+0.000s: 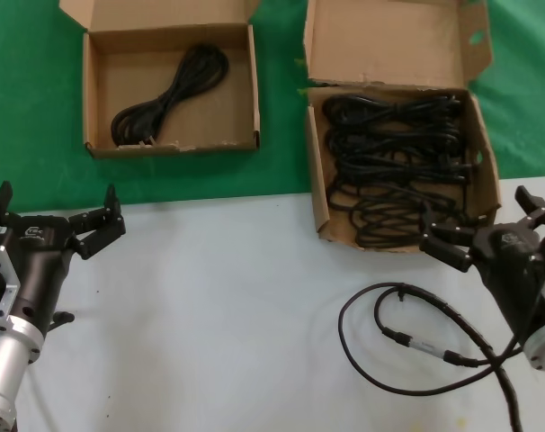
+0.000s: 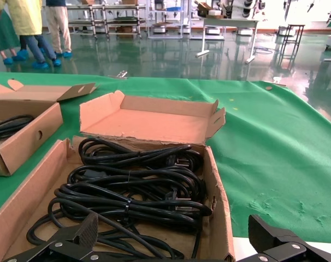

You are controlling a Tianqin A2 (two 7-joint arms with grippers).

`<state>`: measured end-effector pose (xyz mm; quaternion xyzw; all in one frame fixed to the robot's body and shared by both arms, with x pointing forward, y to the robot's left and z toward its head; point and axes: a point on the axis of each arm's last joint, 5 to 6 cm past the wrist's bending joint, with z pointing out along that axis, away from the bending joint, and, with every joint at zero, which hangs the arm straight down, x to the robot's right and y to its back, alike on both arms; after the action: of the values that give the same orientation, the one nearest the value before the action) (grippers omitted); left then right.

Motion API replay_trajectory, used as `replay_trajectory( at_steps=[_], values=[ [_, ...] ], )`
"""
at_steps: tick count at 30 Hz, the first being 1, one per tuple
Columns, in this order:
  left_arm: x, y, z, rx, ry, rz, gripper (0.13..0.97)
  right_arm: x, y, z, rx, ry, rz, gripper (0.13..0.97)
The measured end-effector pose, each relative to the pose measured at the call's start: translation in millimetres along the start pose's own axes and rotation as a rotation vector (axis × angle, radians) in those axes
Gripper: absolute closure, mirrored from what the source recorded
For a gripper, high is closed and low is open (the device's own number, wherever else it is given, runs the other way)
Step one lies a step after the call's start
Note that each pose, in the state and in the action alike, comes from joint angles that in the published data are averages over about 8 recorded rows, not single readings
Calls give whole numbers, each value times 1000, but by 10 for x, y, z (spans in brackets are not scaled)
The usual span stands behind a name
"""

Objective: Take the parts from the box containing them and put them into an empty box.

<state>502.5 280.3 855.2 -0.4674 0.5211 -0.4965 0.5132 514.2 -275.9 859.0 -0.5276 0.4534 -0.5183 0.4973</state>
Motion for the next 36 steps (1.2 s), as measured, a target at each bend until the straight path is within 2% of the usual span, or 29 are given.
replay_trajectory(
  at_steps=[36],
  values=[
    [0, 0, 0, 0, 0, 0, 132, 0, 0, 0, 0, 0, 0, 130]
  ],
)
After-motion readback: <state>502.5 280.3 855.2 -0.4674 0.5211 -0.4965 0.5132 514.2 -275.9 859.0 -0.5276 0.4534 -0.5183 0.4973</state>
